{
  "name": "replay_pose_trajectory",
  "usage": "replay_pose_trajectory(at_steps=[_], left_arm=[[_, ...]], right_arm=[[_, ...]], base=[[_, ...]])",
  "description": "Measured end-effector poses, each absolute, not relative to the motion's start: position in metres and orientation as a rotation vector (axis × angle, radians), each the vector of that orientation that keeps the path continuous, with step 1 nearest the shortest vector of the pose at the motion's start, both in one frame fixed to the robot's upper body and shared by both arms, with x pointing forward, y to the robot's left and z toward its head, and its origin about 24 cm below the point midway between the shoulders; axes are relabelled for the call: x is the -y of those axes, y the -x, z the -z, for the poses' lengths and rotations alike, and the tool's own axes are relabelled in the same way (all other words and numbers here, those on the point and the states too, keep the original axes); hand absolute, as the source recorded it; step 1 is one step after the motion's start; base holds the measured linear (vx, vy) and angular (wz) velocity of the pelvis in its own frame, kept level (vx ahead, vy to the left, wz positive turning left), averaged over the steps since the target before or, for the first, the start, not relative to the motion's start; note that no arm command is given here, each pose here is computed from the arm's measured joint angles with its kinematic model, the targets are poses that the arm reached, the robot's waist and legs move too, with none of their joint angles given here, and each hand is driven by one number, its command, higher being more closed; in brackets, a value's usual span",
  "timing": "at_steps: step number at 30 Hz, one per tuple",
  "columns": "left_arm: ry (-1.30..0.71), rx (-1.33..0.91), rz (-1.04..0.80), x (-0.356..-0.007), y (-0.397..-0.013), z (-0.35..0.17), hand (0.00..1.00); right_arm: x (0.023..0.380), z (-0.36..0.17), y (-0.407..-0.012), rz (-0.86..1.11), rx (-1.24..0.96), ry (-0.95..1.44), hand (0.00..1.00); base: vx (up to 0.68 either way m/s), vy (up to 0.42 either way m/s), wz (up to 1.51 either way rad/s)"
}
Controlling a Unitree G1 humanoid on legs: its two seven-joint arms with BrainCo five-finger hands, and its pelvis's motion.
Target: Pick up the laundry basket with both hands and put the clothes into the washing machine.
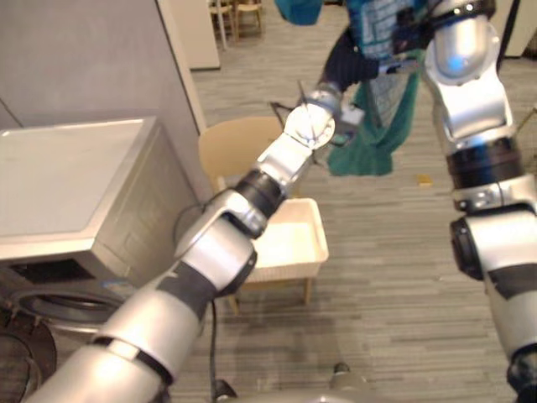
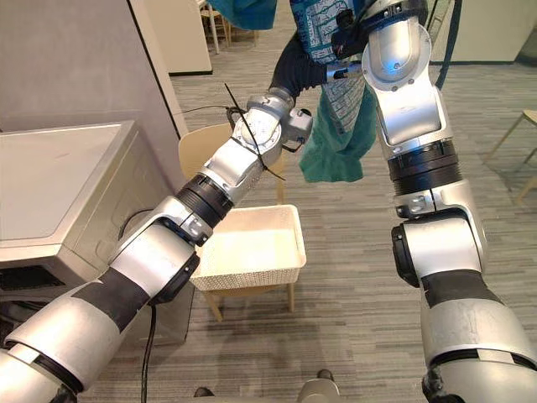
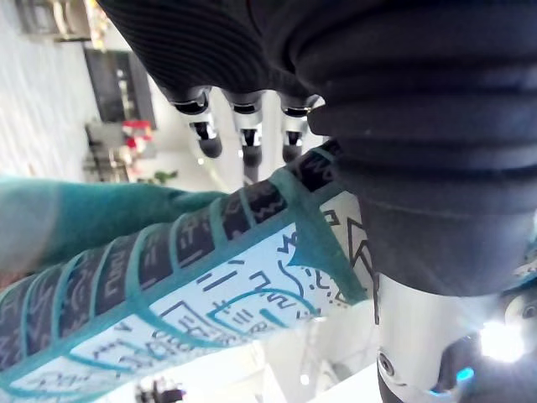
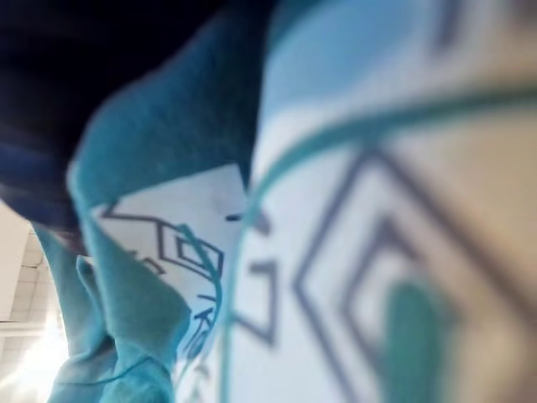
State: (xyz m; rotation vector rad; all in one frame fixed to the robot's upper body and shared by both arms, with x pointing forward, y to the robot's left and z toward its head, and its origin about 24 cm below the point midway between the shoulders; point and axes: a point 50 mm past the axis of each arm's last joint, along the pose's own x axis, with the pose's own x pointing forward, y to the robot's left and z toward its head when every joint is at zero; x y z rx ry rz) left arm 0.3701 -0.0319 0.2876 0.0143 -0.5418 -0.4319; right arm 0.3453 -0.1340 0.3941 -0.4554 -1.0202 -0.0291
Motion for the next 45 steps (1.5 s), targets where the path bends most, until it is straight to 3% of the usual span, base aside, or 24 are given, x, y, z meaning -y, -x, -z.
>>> replay_pose_trajectory(at_steps=[18, 19, 24, 31, 33, 35, 37, 40, 45], left_arm=[[0.086, 0.539, 0.446, 0.036, -0.367, -0.292, 1.0], [0.081, 0.542, 0.445, 0.036, -0.367, -0.292, 1.0], [0.022, 0.562, 0.427, 0.031, -0.369, -0.29, 1.0], [-0.046, 0.622, 0.395, 0.005, -0.363, -0.265, 1.0], [-0.052, 0.619, 0.398, 0.002, -0.361, -0.257, 1.0], [-0.037, 0.591, 0.384, -0.009, -0.357, -0.237, 1.0], [-0.065, 0.588, 0.36, -0.035, -0.345, -0.21, 1.0], [-0.163, 0.561, 0.271, -0.075, -0.341, -0.187, 1.0], [-0.219, 0.617, 0.153, -0.128, -0.316, -0.183, 1.0]], right_arm=[[0.123, -0.394, -0.335, -0.022, 1.068, 0.442, 1.0], [0.123, -0.394, -0.334, -0.023, 1.073, 0.444, 0.0], [0.153, -0.398, -0.318, 0.05, 1.129, 0.474, 0.0], [0.276, -0.34, -0.303, 0.403, 0.915, 0.469, 0.0], [0.292, -0.328, -0.3, 0.454, 0.865, 0.455, 0.0], [0.324, -0.317, -0.283, 0.576, 0.837, 0.417, 0.0], [0.382, -0.282, -0.24, 0.84, 0.733, 0.4, 0.0], [0.418, -0.236, -0.2, 1.019, 0.583, 0.385, 0.0], [0.427, -0.161, -0.154, 1.127, 0.342, 0.387, 0.0]], base=[[0.01, 0.005, -0.11], [0.0, 0.0, 0.0], [0.0, 0.005, 0.01], [0.0, 0.008, 0.04], [0.0, 0.004, 0.02], [0.02, 0.002, 0.19], [0.05, -0.004, 0.42], [0.06, 0.005, 0.2], [0.03, 0.0, 0.15]])
